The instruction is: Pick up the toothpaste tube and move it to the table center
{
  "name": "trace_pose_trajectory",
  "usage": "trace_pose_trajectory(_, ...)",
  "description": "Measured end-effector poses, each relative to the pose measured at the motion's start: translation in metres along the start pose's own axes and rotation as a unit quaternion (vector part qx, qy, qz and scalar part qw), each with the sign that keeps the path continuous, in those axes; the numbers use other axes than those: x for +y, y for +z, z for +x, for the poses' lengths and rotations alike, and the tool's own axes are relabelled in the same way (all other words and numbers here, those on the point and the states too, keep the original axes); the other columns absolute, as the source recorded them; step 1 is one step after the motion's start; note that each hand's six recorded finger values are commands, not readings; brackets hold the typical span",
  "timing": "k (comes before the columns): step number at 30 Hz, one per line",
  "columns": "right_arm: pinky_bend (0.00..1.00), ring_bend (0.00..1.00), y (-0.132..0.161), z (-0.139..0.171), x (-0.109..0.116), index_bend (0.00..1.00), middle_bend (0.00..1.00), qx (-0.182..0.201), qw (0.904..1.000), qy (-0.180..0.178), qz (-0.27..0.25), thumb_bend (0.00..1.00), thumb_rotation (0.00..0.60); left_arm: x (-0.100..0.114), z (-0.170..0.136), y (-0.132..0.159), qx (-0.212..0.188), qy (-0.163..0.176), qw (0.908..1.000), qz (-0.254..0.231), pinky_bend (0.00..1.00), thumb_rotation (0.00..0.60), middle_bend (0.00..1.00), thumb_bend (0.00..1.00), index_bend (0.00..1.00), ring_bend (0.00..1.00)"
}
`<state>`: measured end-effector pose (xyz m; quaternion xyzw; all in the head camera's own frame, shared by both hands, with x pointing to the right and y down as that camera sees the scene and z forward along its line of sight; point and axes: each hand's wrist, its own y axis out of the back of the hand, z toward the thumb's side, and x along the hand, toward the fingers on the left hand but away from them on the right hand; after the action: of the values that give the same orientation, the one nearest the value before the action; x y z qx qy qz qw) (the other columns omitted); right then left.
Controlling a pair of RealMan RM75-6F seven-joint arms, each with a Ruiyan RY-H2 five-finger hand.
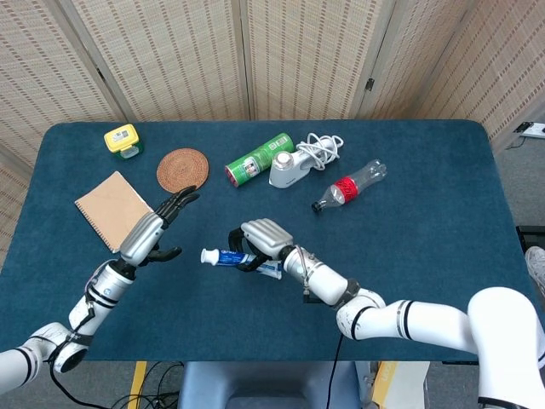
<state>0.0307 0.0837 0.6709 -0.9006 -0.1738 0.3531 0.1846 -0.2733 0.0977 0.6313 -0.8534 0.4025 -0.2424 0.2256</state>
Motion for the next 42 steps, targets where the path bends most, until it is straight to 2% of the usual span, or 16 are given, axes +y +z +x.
trace_pose_trajectory(5, 0.72, 0.65, -0.009, 0.008, 0.013, 0.79, 0.64, -0.012, 0.9943, 0.010, 0.106, 0.33, 0.600, 0.004, -0.002, -0.006, 0.013, 0.006, 0.9999, -0.004, 0.14, 0.000, 0.00, 0.00, 0.00, 0.00)
trace_pose_trajectory(10, 0.70, 0.63, -0.019, 0.014, 0.017, 0.79, 0.62, -0.023, 0.9810, 0.015, 0.192, 0.30, 0.600, 0.005, -0.002, -0.008, 0.017, 0.009, 0.9998, -0.006, 0.14, 0.000, 0.00, 0.00, 0.00, 0.00)
trace_pose_trajectory(13, 0.69, 0.62, -0.025, 0.016, 0.015, 0.79, 0.62, -0.032, 0.9747, 0.018, 0.220, 0.29, 0.600, 0.004, -0.002, -0.009, 0.019, 0.010, 0.9998, -0.006, 0.14, 0.000, 0.00, 0.00, 0.00, 0.00)
trace_pose_trajectory(16, 0.66, 0.60, -0.029, 0.014, 0.015, 0.77, 0.60, -0.040, 0.9738, 0.019, 0.223, 0.29, 0.600, 0.004, -0.002, -0.009, 0.020, 0.011, 0.9997, -0.005, 0.14, 0.001, 0.00, 0.00, 0.00, 0.00)
trace_pose_trajectory(21, 0.57, 0.51, -0.035, 0.011, 0.012, 0.54, 0.49, -0.053, 0.9710, 0.024, 0.232, 0.26, 0.600, 0.004, -0.004, -0.009, 0.023, 0.012, 0.9996, -0.005, 0.14, 0.003, 0.00, 0.00, 0.00, 0.00)
trace_pose_trajectory(26, 0.48, 0.40, -0.043, 0.010, 0.007, 0.23, 0.36, -0.073, 0.9695, 0.036, 0.231, 0.24, 0.600, 0.005, -0.006, -0.011, 0.027, 0.013, 0.9995, -0.005, 0.14, 0.005, 0.00, 0.00, 0.00, 0.00)
trace_pose_trajectory(28, 0.46, 0.36, -0.045, 0.010, 0.006, 0.14, 0.31, -0.081, 0.9692, 0.041, 0.229, 0.23, 0.600, 0.005, -0.007, -0.012, 0.029, 0.014, 0.9995, -0.005, 0.14, 0.006, 0.00, 0.00, 0.00, 0.00)
trace_pose_trajectory(32, 0.41, 0.27, -0.046, 0.011, 0.007, 0.03, 0.21, -0.087, 0.9693, 0.040, 0.226, 0.23, 0.600, 0.005, -0.007, -0.014, 0.033, 0.016, 0.9993, -0.005, 0.14, 0.008, 0.00, 0.00, 0.00, 0.00)
trace_pose_trajectory(36, 0.40, 0.23, -0.044, 0.016, 0.018, 0.01, 0.17, -0.088, 0.9732, 0.021, 0.212, 0.23, 0.600, 0.010, -0.009, -0.018, 0.041, 0.023, 0.9989, -0.005, 0.14, 0.039, 0.00, 0.00, 0.00, 0.00)
trace_pose_trajectory(37, 0.40, 0.23, -0.045, 0.019, 0.024, 0.01, 0.16, -0.089, 0.9741, 0.014, 0.207, 0.23, 0.600, 0.011, -0.010, -0.020, 0.045, 0.025, 0.9987, -0.005, 0.14, 0.086, 0.00, 0.00, 0.00, 0.00)
trace_pose_trajectory(38, 0.40, 0.23, -0.046, 0.023, 0.028, 0.01, 0.17, -0.091, 0.9746, 0.007, 0.204, 0.22, 0.600, 0.013, -0.011, -0.022, 0.049, 0.027, 0.9984, -0.005, 0.14, 0.157, 0.00, 0.00, 0.00, 0.00)
trace_pose_trajectory(40, 0.39, 0.22, -0.051, 0.034, 0.042, 0.01, 0.17, -0.098, 0.9750, -0.013, 0.199, 0.22, 0.600, 0.017, -0.013, -0.027, 0.062, 0.033, 0.9975, -0.002, 0.14, 0.457, 0.00, 0.00, 0.00, 0.00)
trace_pose_trajectory(41, 0.39, 0.22, -0.055, 0.040, 0.048, 0.01, 0.17, -0.101, 0.9749, -0.022, 0.197, 0.22, 0.600, 0.018, -0.015, -0.030, 0.068, 0.035, 0.9971, 0.003, 0.14, 0.565, 0.00, 0.00, 0.00, 0.00)
trace_pose_trajectory(42, 0.38, 0.22, -0.058, 0.046, 0.053, 0.01, 0.17, -0.105, 0.9747, -0.030, 0.195, 0.22, 0.600, 0.020, -0.016, -0.033, 0.076, 0.037, 0.9963, 0.013, 0.14, 0.600, 0.00, 0.00, 0.00, 0.00)
